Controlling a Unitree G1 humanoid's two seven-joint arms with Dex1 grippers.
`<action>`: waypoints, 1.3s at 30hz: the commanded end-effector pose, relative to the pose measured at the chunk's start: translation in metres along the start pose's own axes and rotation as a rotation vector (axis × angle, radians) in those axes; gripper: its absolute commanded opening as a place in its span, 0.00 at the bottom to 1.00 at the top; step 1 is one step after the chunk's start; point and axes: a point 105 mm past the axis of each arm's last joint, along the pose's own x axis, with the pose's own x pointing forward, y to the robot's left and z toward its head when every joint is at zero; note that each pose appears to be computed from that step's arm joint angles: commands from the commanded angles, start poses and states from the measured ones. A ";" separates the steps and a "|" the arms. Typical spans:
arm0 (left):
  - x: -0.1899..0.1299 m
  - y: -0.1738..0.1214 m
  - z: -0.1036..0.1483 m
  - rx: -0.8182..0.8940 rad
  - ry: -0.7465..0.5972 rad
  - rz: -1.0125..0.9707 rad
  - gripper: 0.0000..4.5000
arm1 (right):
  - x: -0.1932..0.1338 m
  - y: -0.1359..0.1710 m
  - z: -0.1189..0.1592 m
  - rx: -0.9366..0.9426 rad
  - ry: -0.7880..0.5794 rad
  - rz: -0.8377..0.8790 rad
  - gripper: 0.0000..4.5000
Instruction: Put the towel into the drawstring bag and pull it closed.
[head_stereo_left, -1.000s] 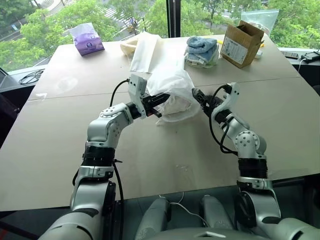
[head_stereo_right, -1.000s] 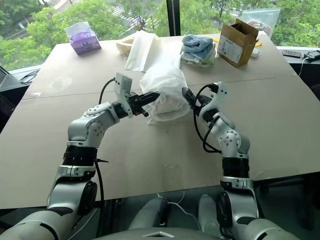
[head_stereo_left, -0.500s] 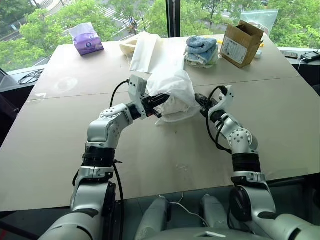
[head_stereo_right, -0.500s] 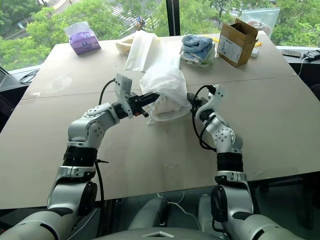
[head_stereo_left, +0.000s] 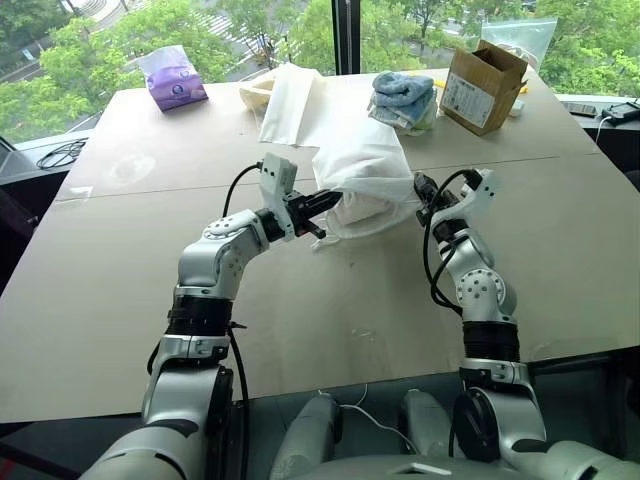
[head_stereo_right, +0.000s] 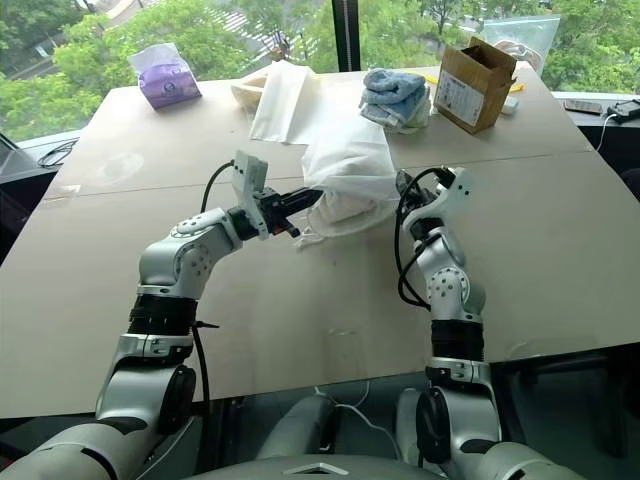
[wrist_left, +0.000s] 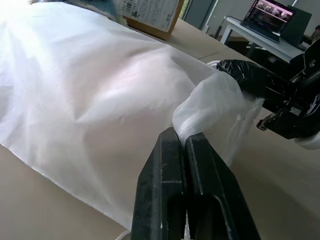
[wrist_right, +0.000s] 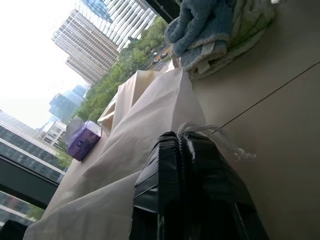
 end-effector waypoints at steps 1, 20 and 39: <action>-0.003 -0.003 0.013 0.044 -0.038 -0.007 0.00 | -0.001 0.014 0.004 -0.013 -0.026 0.037 0.35; -0.002 -0.003 0.013 0.045 -0.041 -0.003 0.00 | 0.011 -0.003 0.010 -0.238 0.173 0.123 0.53; -0.003 -0.003 0.010 0.036 -0.047 0.006 0.00 | 0.000 -0.013 0.069 -0.170 -0.076 -0.021 0.02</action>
